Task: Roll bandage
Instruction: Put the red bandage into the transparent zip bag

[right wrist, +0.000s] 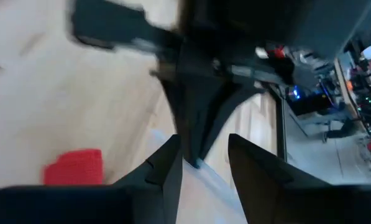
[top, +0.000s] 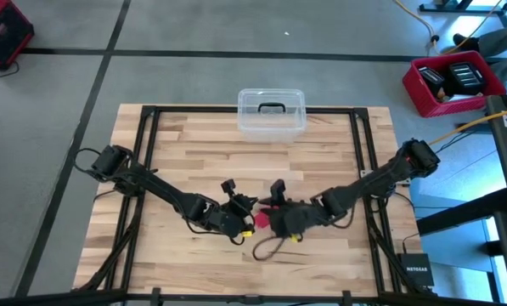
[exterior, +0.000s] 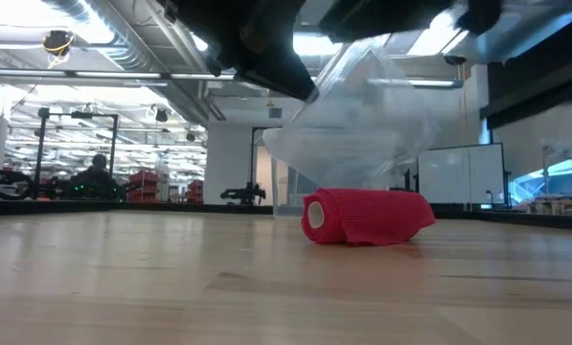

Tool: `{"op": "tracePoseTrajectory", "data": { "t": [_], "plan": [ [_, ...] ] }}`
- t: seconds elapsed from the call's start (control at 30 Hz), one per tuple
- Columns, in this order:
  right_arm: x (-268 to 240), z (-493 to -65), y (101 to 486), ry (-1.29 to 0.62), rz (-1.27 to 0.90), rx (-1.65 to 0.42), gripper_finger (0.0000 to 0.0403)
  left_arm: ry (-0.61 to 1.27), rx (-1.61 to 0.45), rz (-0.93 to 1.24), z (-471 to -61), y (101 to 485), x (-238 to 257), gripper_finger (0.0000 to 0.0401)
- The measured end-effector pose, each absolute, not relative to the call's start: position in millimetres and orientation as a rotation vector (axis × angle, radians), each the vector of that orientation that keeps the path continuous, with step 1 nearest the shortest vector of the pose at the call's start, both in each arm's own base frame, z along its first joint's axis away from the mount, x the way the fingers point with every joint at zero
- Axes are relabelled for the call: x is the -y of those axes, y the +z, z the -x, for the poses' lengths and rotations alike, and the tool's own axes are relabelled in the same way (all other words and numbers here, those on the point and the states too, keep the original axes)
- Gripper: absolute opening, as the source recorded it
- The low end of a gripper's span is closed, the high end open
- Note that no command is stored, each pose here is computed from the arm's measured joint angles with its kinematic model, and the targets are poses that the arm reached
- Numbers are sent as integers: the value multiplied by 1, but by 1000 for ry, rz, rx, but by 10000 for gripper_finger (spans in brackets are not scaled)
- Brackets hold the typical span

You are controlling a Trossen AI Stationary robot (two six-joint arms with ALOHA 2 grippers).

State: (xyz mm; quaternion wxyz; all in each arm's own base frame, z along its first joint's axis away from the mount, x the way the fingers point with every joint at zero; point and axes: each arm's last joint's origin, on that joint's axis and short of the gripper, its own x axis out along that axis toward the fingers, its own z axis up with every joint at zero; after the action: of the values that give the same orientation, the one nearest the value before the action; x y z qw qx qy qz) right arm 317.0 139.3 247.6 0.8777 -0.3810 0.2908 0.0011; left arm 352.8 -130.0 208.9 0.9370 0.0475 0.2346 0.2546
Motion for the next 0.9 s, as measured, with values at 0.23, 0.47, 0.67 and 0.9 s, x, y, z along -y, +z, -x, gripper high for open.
{"op": "tracePoseTrajectory", "data": {
  "t": [0.23, 0.47, 0.67, 0.9],
  "plan": [
    [-125, -330, 232, 74, 773, -666, 133, 517, -461, -85, -355, 208, 131, 1],
    [-123, -331, 212, 36, 866, -784, 133, 516, -478, -96, -355, 205, 131, 1],
    [-116, -327, 207, 4, 873, -857, 133, 511, -461, -86, -355, 207, 134, 1],
    [-114, -327, 206, -17, 834, -875, 133, 483, -443, -87, -353, 209, 142, 1]
  ]
}}
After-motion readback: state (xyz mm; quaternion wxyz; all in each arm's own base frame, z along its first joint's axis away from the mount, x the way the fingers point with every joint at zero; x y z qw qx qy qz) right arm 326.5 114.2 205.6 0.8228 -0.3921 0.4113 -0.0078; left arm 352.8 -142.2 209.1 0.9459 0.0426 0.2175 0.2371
